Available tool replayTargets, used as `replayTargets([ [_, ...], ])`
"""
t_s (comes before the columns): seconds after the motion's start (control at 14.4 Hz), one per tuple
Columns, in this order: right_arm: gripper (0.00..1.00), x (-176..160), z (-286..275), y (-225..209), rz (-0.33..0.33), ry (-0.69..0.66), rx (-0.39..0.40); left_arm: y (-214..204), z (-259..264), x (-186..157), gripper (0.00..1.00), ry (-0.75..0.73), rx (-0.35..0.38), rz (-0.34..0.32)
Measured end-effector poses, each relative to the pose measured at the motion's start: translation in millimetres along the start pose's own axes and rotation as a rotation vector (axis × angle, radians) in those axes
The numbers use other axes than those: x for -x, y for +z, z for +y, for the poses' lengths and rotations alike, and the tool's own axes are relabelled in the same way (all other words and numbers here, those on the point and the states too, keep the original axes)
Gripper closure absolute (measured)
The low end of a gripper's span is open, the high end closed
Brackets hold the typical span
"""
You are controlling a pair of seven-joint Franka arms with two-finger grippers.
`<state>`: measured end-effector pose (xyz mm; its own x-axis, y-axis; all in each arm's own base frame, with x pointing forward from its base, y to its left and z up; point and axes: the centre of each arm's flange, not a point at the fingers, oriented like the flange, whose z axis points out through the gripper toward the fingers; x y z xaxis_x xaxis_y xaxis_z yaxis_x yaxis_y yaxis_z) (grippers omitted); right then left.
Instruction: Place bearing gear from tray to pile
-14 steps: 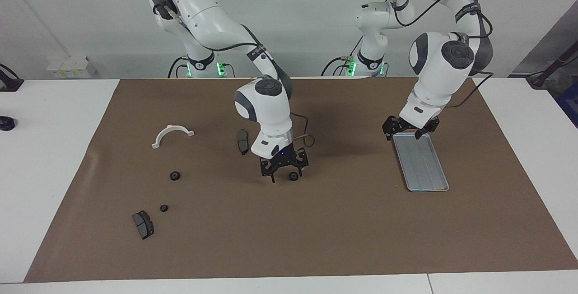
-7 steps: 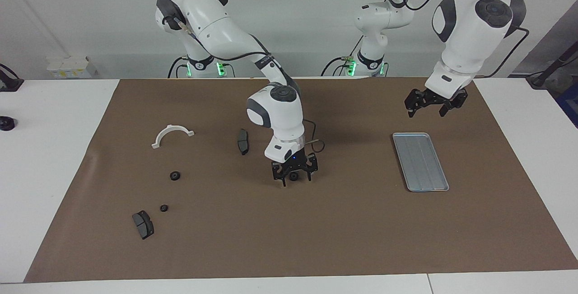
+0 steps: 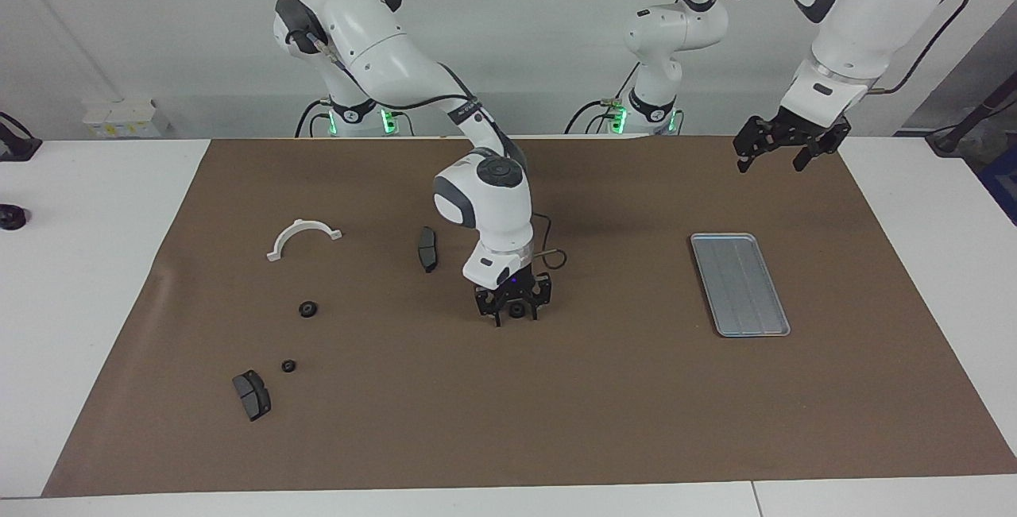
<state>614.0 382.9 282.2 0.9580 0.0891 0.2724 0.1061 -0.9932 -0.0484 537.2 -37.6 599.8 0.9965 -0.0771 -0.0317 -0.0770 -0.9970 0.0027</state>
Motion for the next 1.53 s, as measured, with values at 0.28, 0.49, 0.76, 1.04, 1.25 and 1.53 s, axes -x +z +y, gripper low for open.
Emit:
replayTargets([
  [0.28,0.42,0.6,0.9,-1.7,-0.014,0.025,0.017,6.3,-2.2,0.9,0.00,0.013,0.003,-0.015],
  [0.49,0.57,0.4,1.3,-3.2,-0.016,0.028,0.020,6.2,-2.4,1.1,0.00,0.013,0.003,-0.015],
  [0.76,0.72,-0.5,1.4,-5.5,-0.014,0.037,0.021,-5.2,-2.1,5.0,0.00,0.012,0.002,0.008],
  [1.04,0.72,-18.5,24.3,-10.4,0.005,0.071,0.030,-22.4,-1.4,7.9,0.00,0.008,0.028,0.026],
  [1.25,0.72,-45.8,91.2,-8.4,0.010,0.063,0.060,-25.0,-0.8,9.1,0.00,0.010,0.032,0.022],
  [1.53,0.72,-72.2,202.1,-4.8,0.005,0.060,0.104,-22.5,2.8,10.4,0.00,0.016,0.033,0.007],
])
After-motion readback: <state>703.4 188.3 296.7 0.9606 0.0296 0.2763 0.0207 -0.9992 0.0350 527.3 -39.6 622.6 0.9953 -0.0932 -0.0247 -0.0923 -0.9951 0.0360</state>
